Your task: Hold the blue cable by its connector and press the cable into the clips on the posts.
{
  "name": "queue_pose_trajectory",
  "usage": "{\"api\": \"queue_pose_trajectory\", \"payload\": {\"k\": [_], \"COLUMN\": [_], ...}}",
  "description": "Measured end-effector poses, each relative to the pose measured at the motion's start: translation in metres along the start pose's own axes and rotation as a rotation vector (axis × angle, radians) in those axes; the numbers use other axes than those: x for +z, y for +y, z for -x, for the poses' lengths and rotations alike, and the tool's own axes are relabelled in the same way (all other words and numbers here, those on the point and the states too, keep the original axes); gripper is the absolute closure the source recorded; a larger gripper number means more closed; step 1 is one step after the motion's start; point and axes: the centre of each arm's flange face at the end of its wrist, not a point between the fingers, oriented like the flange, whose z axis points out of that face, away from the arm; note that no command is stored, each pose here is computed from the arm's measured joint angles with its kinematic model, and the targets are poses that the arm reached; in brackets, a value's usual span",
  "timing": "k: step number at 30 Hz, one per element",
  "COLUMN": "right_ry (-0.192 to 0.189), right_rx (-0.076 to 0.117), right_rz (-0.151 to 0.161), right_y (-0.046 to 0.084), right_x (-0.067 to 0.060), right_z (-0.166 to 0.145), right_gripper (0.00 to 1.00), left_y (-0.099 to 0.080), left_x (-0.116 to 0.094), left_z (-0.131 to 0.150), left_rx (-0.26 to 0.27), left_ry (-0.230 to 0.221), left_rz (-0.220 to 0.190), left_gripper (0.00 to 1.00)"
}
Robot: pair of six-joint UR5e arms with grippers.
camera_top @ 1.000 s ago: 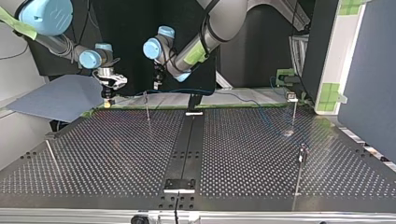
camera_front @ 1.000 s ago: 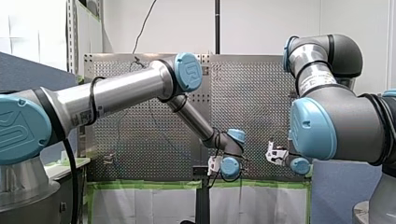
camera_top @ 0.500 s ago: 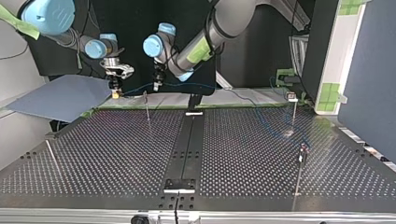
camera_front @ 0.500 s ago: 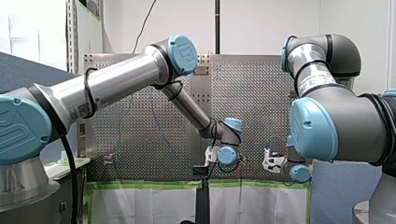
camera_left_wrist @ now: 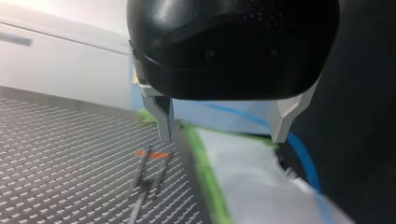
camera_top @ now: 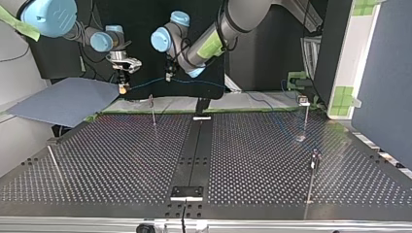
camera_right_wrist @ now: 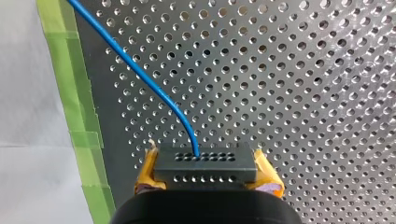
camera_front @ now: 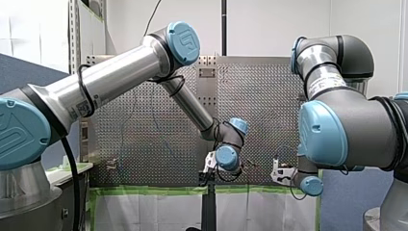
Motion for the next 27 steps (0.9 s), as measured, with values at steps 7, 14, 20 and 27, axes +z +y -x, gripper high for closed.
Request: {"api": "queue_pose_trajectory", "payload": {"k": [7, 14, 20, 27], "right_ry": [0.011, 0.021, 0.027, 0.031], "right_rx": [0.002, 0.008, 0.015, 0.014], "right_rz": [0.002, 0.001, -0.003, -0.012], "right_y": [0.002, 0.002, 0.001, -0.001], "right_x": [-0.001, 0.000, 0.001, 0.001], "right_z": [0.000, -0.001, -0.002, -0.002], "right_gripper": [1.00, 1.00, 1.00, 1.00], "left_y": [-0.007, -0.021, -0.031, -0.041], "left_x": [-0.003, -0.002, 0.000, 0.001], "left_z": [0.003, 0.024, 0.042, 0.064], "left_rx": [-0.035, -0.095, -0.143, -0.204], "left_ry": [0.040, 0.052, 0.063, 0.081], "left_rz": [-0.058, -0.125, -0.175, -0.237], "left_gripper": [0.00, 0.00, 0.00, 0.00]}}
